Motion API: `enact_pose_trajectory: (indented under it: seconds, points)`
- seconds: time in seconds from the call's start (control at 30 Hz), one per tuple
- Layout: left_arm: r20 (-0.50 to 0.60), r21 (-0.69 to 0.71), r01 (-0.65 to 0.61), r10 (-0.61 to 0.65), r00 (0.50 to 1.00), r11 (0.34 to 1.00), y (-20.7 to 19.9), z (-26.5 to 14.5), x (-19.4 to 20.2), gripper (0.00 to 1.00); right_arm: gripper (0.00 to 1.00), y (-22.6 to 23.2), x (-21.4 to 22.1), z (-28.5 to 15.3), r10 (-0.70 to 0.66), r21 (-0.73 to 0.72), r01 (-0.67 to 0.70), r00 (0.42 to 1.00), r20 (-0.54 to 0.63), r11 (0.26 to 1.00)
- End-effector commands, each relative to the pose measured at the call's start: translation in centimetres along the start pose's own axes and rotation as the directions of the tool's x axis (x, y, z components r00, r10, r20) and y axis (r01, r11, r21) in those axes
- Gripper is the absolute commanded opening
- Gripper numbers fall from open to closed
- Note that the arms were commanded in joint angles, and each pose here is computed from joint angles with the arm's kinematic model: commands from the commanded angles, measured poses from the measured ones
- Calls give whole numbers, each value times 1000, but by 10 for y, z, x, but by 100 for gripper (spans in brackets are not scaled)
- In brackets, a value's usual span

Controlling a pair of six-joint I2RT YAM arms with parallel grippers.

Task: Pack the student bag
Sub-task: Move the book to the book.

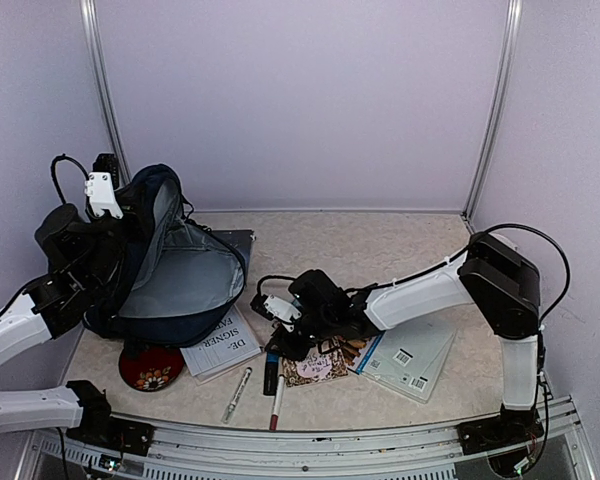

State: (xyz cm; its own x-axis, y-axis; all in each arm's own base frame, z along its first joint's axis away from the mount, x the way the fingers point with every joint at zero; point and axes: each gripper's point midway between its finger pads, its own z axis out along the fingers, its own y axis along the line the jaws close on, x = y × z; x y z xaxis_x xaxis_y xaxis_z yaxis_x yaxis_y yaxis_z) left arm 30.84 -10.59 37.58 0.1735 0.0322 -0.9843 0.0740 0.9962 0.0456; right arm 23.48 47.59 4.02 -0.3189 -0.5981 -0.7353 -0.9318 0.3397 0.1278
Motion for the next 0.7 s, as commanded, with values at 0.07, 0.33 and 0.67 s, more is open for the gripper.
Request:
enact_pose_trajectory:
  seconds: [0.07, 0.33, 0.67]
  points:
    - [8, -43, 9, -8, 1000, 999, 11, 0, -4, 0, 42, 10, -9, 5, -69, 4, 69, 998, 8, 998]
    - [14, -41, 5, -5, 1000, 999, 12, -1, -6, 0, 39, 1, -21, 17, -90, 45, 89, 996, 23, 995]
    - [9, -38, 0, 0, 1000, 999, 10, 0, -4, 0, 30, -2, -20, 29, -155, 52, 155, 988, 5, 987]
